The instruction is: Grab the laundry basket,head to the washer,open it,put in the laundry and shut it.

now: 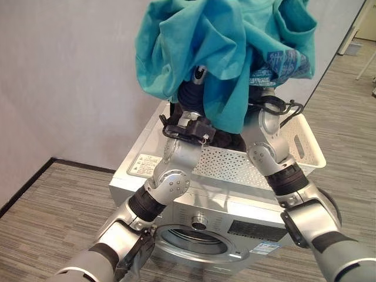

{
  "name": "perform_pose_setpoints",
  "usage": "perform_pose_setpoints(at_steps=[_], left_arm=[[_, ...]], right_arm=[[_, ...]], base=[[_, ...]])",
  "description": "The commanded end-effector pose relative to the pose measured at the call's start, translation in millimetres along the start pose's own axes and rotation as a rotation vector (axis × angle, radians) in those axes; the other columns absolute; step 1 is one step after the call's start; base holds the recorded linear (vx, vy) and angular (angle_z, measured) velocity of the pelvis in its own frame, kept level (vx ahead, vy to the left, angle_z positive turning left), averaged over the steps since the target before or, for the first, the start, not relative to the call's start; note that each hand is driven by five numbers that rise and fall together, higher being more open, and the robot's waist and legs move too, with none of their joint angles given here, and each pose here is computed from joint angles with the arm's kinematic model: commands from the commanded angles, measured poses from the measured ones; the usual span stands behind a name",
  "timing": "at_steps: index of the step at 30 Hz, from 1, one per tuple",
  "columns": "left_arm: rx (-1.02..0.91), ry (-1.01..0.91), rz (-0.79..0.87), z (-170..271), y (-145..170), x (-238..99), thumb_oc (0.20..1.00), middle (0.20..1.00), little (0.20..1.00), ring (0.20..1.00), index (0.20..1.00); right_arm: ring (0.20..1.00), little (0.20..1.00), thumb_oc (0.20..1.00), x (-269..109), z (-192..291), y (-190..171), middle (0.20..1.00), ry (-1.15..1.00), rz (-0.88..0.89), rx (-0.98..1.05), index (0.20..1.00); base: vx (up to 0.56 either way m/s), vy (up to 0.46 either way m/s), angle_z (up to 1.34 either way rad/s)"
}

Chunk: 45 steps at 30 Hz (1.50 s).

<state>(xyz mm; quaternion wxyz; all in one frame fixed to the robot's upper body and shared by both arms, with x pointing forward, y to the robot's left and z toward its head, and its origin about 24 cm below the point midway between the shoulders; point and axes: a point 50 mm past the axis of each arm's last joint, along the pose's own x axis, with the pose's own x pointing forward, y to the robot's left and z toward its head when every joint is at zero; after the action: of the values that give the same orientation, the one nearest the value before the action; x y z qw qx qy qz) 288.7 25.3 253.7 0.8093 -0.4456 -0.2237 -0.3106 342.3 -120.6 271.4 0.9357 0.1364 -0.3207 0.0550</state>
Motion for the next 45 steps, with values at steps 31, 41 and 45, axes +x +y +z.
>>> perform_pose_setpoints(at_steps=[31,41,45], left_arm=[[-0.024,-0.119,-0.342,27.0,-22.9,-4.4,0.2,0.2,0.2,0.2,0.2],[-0.063,-0.194,-0.514,35.6,-52.0,-17.0,0.2,0.2,0.2,0.2,0.2],[-0.108,-0.256,-0.586,50.0,-61.5,-25.3,0.2,0.2,0.2,0.2,0.2]], right_arm=[[1.0,1.0,1.0,8.7,74.3,-5.6,1.0,-0.364,0.63,-1.336,1.0],[1.0,1.0,1.0,7.1,120.7,-56.4,1.0,-0.513,0.293,-1.51,1.0],[1.0,1.0,1.0,-0.9,142.4,-78.0,1.0,-0.582,0.136,-1.576,1.0]], base=[[-0.02,-0.004,-0.01],[-0.03,-0.044,0.02],[-0.02,-0.065,0.08]])
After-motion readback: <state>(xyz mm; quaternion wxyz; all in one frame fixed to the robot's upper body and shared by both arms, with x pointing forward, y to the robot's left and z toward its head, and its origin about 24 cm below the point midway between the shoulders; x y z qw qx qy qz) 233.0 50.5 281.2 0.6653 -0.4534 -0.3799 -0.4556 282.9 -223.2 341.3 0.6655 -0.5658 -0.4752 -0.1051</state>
